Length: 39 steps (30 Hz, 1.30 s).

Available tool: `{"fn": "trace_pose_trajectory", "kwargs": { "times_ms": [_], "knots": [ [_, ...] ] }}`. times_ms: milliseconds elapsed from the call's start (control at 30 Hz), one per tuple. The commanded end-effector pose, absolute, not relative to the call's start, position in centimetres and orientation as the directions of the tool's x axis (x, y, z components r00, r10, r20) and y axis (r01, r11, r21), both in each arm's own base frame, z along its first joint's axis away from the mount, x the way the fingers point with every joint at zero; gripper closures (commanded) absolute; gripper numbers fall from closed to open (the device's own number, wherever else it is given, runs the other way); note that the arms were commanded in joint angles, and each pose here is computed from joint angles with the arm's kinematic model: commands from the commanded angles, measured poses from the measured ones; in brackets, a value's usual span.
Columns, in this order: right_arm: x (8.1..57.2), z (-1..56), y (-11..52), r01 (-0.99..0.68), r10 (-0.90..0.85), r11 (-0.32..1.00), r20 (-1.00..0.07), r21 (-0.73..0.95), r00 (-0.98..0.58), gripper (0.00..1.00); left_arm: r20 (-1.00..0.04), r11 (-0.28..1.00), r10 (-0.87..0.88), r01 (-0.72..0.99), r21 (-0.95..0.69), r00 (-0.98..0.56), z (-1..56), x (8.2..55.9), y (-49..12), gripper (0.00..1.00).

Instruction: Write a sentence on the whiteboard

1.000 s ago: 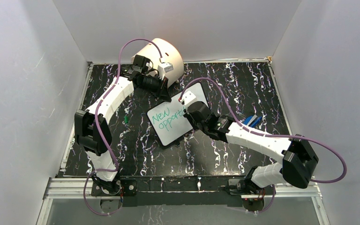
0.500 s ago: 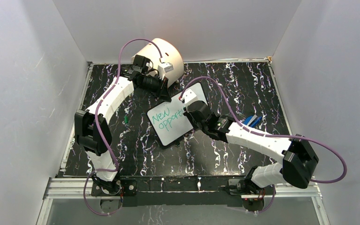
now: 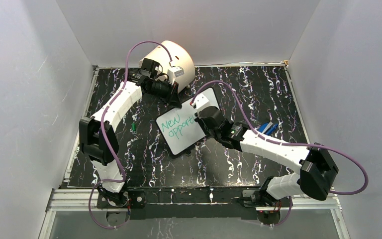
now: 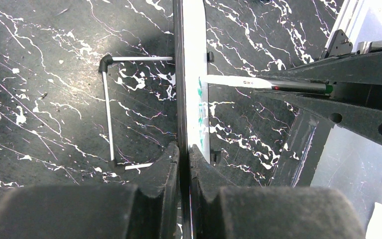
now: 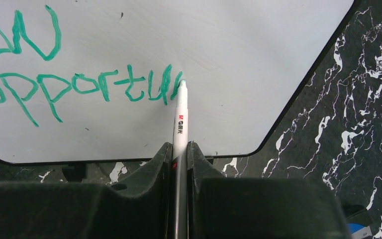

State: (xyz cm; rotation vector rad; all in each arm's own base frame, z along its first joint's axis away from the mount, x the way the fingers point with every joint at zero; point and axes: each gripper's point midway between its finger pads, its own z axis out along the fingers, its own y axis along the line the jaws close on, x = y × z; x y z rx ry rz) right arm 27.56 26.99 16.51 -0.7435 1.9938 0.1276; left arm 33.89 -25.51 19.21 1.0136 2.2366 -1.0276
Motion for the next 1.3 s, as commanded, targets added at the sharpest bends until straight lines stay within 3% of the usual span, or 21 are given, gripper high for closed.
{"fn": "trace_pose_trajectory", "kwargs": {
  "times_ms": [0,767,1267],
  "knots": [
    [29.2,21.3,27.9,-0.508,-0.338,0.844,-0.905,-0.17,-0.259,1.0,-0.567,0.441,0.497,0.754,-0.487,-0.657,17.1,31.1,-25.4,1.0],
    [28.1,16.7,27.0,-0.541,-0.412,0.826,-0.825,-0.158,-0.388,1.0,-0.568,0.447,0.498,0.755,-0.479,-0.656,17.1,31.2,-25.3,1.0],
    [28.2,16.9,26.2,-0.512,-0.404,0.841,-0.833,-0.176,-0.378,1.0,-0.567,0.448,0.498,0.755,-0.479,-0.656,17.1,31.2,-25.3,1.0]
  ]
}}
